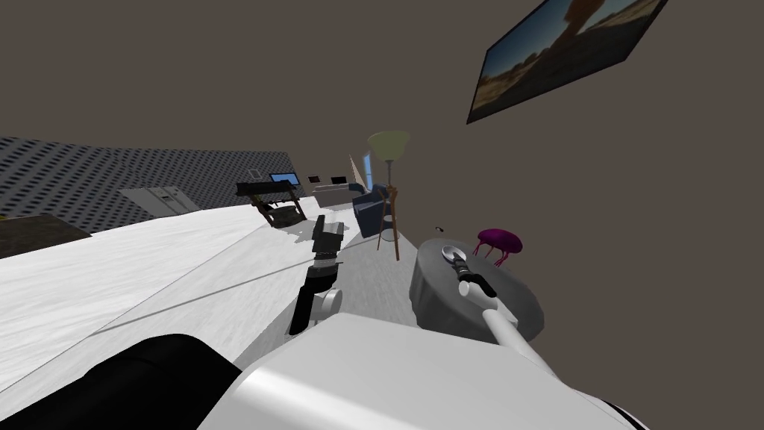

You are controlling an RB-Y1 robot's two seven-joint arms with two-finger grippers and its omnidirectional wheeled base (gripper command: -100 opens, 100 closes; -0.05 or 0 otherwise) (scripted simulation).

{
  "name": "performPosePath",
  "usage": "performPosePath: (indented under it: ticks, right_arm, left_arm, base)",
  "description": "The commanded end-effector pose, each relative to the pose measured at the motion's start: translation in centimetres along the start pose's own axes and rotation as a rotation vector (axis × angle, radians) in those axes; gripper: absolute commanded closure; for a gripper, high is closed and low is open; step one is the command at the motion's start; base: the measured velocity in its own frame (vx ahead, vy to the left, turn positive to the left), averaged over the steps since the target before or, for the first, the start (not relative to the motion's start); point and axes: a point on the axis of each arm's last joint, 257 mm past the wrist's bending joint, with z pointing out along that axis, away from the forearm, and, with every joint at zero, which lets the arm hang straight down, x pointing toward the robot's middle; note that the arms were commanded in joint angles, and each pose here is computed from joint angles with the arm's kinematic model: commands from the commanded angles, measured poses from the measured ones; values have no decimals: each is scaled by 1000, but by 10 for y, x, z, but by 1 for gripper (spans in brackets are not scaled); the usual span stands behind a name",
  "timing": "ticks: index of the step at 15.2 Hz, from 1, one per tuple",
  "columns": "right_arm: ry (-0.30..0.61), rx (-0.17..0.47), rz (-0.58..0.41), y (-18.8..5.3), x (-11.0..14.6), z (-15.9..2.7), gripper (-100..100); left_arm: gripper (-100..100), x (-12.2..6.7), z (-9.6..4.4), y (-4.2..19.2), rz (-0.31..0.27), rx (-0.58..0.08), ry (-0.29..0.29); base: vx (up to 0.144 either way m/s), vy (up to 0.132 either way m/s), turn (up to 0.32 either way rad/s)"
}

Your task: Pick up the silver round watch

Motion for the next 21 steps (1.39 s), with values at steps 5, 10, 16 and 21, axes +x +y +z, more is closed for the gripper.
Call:
performPosePath:
  ticks: [5,10,16,21]
  right_arm:
    - [-7,55,-170,-25,-15,-7,-100]
    - [-2,54,-277,-25,-15,-7,-100]
    - [-6,116,-441,-50,-32,-15,-100]
    - [-9,182,-579,-75,-50,-25,-100]
  left_arm:
    - [0,0,0,0,0,0,0]
    - [0,0,0,0,0,0,0]
    - [0,0,0,0,0,0,0]
    - [0,0,0,0,0,0,0]
  base:
    - [-4,-7,123]
    - [-6,-10,5]
    - [-7,-15,114]
    - [-5,-6,117]
